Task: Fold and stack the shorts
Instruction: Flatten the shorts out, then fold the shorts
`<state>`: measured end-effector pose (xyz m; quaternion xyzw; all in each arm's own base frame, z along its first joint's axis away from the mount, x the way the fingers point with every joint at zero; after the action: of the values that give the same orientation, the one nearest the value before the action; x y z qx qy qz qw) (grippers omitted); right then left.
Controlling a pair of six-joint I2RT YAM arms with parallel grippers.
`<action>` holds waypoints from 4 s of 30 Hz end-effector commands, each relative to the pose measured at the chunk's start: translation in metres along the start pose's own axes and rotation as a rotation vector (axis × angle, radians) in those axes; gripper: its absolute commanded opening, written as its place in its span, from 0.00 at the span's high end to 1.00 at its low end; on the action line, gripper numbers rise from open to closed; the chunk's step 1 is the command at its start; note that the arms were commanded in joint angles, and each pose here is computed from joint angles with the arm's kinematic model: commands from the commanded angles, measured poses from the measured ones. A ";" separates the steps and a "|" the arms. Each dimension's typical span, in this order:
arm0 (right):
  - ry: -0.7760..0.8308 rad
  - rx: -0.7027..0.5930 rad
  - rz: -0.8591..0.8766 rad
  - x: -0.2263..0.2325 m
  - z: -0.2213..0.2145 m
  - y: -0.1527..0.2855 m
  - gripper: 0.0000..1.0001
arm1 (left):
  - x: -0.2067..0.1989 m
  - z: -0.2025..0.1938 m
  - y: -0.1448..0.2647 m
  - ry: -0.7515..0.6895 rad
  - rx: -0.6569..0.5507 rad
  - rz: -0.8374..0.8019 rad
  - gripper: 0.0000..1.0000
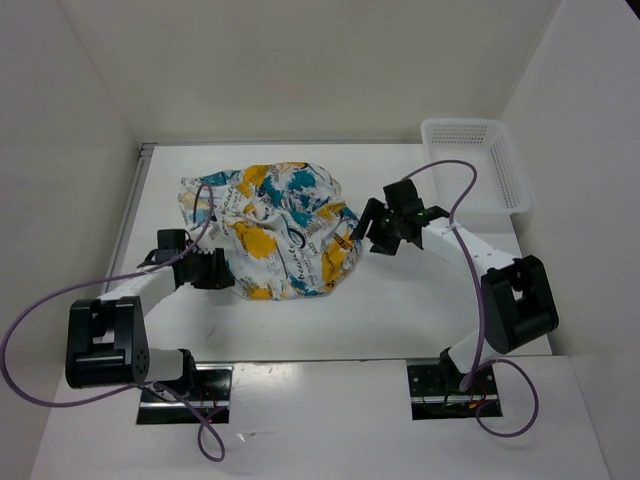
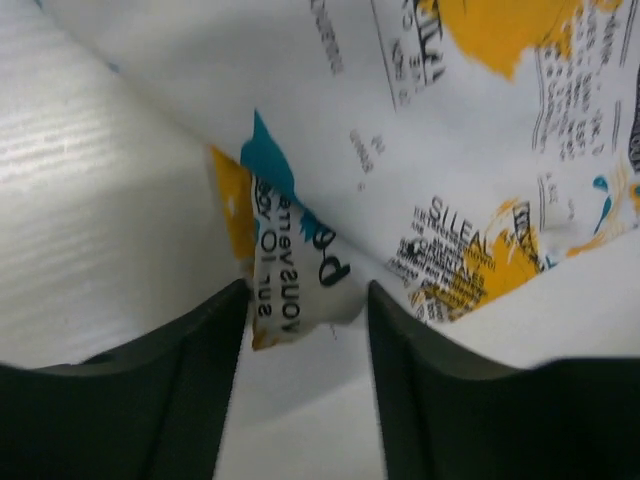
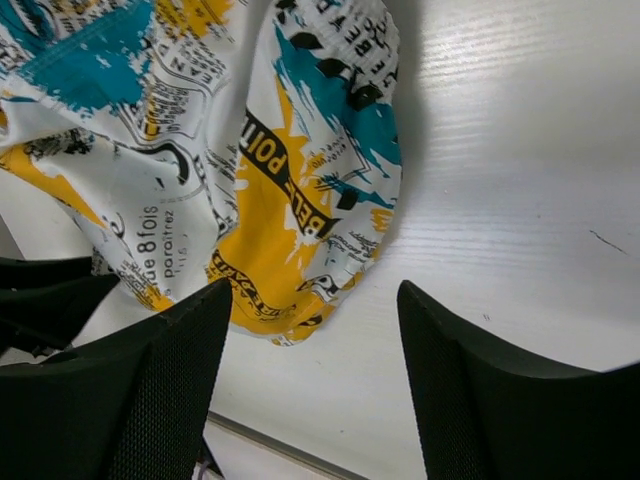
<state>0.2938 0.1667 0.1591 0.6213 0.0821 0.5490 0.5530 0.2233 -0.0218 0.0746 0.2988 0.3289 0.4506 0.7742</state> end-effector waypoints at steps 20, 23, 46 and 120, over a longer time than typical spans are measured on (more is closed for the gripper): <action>-0.069 0.224 0.106 -0.023 0.000 -0.067 0.38 | -0.022 0.080 0.091 -0.111 -0.229 0.052 1.00; -0.088 0.241 0.118 -0.025 -0.001 -0.079 0.46 | -0.022 0.084 0.095 -0.115 -0.237 0.054 1.00; 0.127 -0.279 0.165 0.103 0.151 0.087 1.00 | 0.008 0.246 0.192 -0.307 -0.628 0.178 1.00; 0.183 -0.668 0.659 0.123 0.067 0.361 1.00 | -0.075 0.340 0.410 -0.760 -1.164 0.434 1.00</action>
<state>0.2281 0.0925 0.5256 0.3660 -0.2344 0.7626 0.4791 0.2624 0.0105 0.5922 0.0313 -0.2885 0.5137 0.8074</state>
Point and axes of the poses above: each gripper's point midway between its finger pads, its own y axis back along the fingers, its own x axis along the line the jaws close on, z = x × y, the point moved 7 cm from there along y, back along the fingers, and after that the axes turned 13 degrees about -y, right-handed, at the moved point
